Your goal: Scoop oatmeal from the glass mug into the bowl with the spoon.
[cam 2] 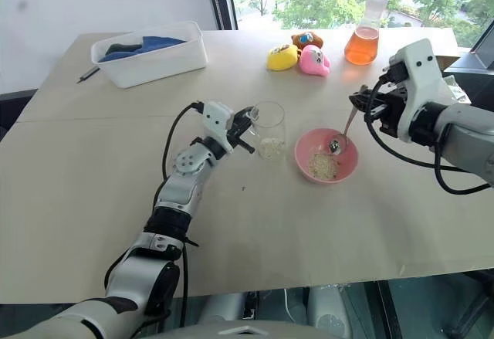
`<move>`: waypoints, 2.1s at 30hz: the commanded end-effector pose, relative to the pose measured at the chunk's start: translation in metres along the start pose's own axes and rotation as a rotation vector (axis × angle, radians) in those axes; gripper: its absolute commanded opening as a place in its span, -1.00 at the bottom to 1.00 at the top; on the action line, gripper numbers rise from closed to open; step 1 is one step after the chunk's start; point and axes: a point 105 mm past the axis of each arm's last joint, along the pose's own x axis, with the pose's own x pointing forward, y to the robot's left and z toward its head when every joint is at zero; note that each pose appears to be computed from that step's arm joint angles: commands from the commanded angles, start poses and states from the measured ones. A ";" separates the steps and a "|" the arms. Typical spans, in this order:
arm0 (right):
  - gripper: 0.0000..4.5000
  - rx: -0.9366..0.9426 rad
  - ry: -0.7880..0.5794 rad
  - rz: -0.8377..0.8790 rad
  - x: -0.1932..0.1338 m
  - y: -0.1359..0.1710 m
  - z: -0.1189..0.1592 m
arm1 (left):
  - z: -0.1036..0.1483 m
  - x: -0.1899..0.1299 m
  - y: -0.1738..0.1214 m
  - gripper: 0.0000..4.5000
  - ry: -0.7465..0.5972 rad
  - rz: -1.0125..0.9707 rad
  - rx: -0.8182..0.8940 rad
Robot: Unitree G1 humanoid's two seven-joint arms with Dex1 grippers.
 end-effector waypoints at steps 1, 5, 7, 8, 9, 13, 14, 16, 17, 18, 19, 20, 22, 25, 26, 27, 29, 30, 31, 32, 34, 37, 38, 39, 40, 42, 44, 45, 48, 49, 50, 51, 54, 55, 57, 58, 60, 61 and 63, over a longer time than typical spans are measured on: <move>-1.00 -0.012 -0.060 -0.007 -0.005 -0.002 0.017 | 0.014 0.000 0.001 -0.99 -0.057 0.005 0.027; -1.00 -0.048 -0.039 -0.014 -0.005 -0.003 0.014 | 0.015 0.000 0.001 -0.99 -0.056 0.006 0.030; -1.00 -0.013 -0.050 -0.006 -0.004 -0.002 0.013 | 0.014 -0.001 0.001 -0.99 -0.055 0.007 0.030; -1.00 -0.003 -0.056 -0.002 -0.004 -0.002 0.014 | 0.014 -0.001 0.001 -0.99 -0.053 0.006 0.031; -1.00 0.029 -0.074 0.005 -0.004 -0.002 0.016 | 0.014 -0.001 0.000 -0.99 -0.053 0.004 0.031; -1.00 0.068 -0.097 -0.020 -0.006 -0.008 0.020 | 0.013 -0.001 0.000 -0.99 -0.051 0.002 0.033; -1.00 0.078 -0.105 -0.021 -0.006 -0.008 0.022 | 0.013 -0.001 0.000 -0.99 -0.051 0.002 0.034; -1.00 0.143 -0.157 -0.008 -0.006 -0.008 0.032 | 0.013 -0.001 0.000 -0.99 -0.050 0.001 0.035; -1.00 0.183 -0.207 -0.007 -0.006 -0.009 0.043 | 0.013 -0.001 0.000 -0.99 -0.049 0.001 0.037; -1.00 0.229 -0.255 -0.005 -0.006 -0.011 0.053 | 0.013 -0.001 0.000 -0.99 -0.049 0.001 0.039; -1.00 0.273 -0.302 -0.003 -0.006 -0.012 0.064 | 0.013 -0.002 0.001 -0.99 -0.048 0.002 0.040; -1.00 0.305 -0.332 0.001 -0.006 -0.012 0.071 | 0.013 -0.002 0.001 -0.99 -0.047 0.003 0.041; -1.00 0.374 -0.394 0.044 -0.005 -0.006 0.087 | 0.013 -0.002 0.002 -0.99 -0.045 0.004 0.043; -1.00 0.425 -0.427 0.105 -0.001 0.006 0.100 | 0.013 -0.002 0.002 -0.99 -0.044 0.006 0.044; -1.00 0.421 -0.422 0.133 0.003 0.013 0.102 | 0.013 -0.002 0.003 -0.99 -0.044 0.006 0.045; -1.00 0.418 -0.412 0.161 0.008 0.021 0.102 | 0.013 -0.002 0.003 -0.99 -0.044 0.007 0.045; -1.00 0.409 -0.389 0.192 0.016 0.032 0.099 | 0.014 -0.002 0.003 -0.99 -0.045 0.008 0.046; -1.00 0.399 -0.371 0.195 0.021 0.035 0.095 | 0.014 -0.002 0.003 -0.99 -0.046 0.009 0.047; -1.00 0.395 -0.350 0.193 0.027 0.037 0.089 | 0.014 -0.001 0.004 -0.99 -0.046 0.010 0.047; -1.00 0.377 -0.324 0.187 0.032 0.039 0.083 | 0.015 -0.001 0.004 -0.99 -0.047 0.011 0.049; -1.00 0.341 -0.294 0.192 0.041 0.044 0.076 | 0.015 -0.002 0.006 -0.99 -0.047 0.018 0.052; -1.00 0.294 -0.251 0.200 0.055 0.052 0.066 | 0.014 -0.004 0.009 -0.99 -0.043 0.029 0.054; -1.00 0.271 -0.235 0.205 0.059 0.055 0.062 | 0.014 -0.005 0.009 -0.99 -0.041 0.030 0.055; -1.00 0.256 -0.220 0.212 0.062 0.058 0.058 | 0.014 -0.005 0.010 -0.99 -0.040 0.031 0.054; -1.00 0.250 -0.212 0.219 0.064 0.060 0.055 | 0.013 -0.006 0.010 -0.99 -0.039 0.032 0.054; -1.00 0.245 -0.204 0.233 0.068 0.065 0.052 | 0.012 -0.007 0.011 -0.99 -0.035 0.035 0.055; -1.00 0.237 -0.197 0.243 0.071 0.069 0.049 | 0.011 -0.008 0.012 -0.99 -0.031 0.039 0.056; -1.00 0.232 -0.193 0.246 0.072 0.071 0.047 | 0.011 -0.009 0.012 -0.99 -0.029 0.041 0.057; -0.52 0.227 -0.199 0.243 0.075 0.071 0.046 | 0.011 -0.011 0.014 -1.00 -0.024 0.045 0.060; -0.36 0.228 -0.207 0.238 0.075 0.070 0.047 | 0.010 -0.012 0.014 -1.00 -0.022 0.047 0.061; -0.16 0.235 -0.218 0.234 0.075 0.069 0.050 | 0.010 -0.012 0.015 -1.00 -0.020 0.048 0.061; -0.16 0.245 -0.233 0.226 0.074 0.066 0.053 | 0.010 -0.013 0.015 -1.00 -0.017 0.049 0.062; -0.16 0.266 -0.275 0.207 0.071 0.058 0.063 | 0.009 -0.015 0.016 -1.00 -0.012 0.051 0.063; -0.16 0.273 -0.291 0.197 0.069 0.054 0.066 | 0.008 -0.016 0.016 -1.00 -0.010 0.053 0.063; -0.16 0.294 -0.324 0.173 0.065 0.043 0.073 | 0.008 -0.019 0.017 -1.00 -0.006 0.056 0.063; -0.16 0.301 -0.336 0.158 0.063 0.037 0.074 | 0.008 -0.020 0.017 -1.00 -0.005 0.058 0.063; -0.16 0.308 -0.353 0.092 0.058 0.017 0.076 | 0.008 -0.025 0.021 -1.00 0.002 0.078 0.054; -0.16 0.308 -0.359 0.048 0.054 0.005 0.075 | 0.007 -0.029 0.025 -1.00 0.009 0.095 0.047; -0.16 0.303 -0.360 -0.022 0.048 -0.016 0.072 | 0.006 -0.036 0.032 -1.00 0.017 0.129 0.026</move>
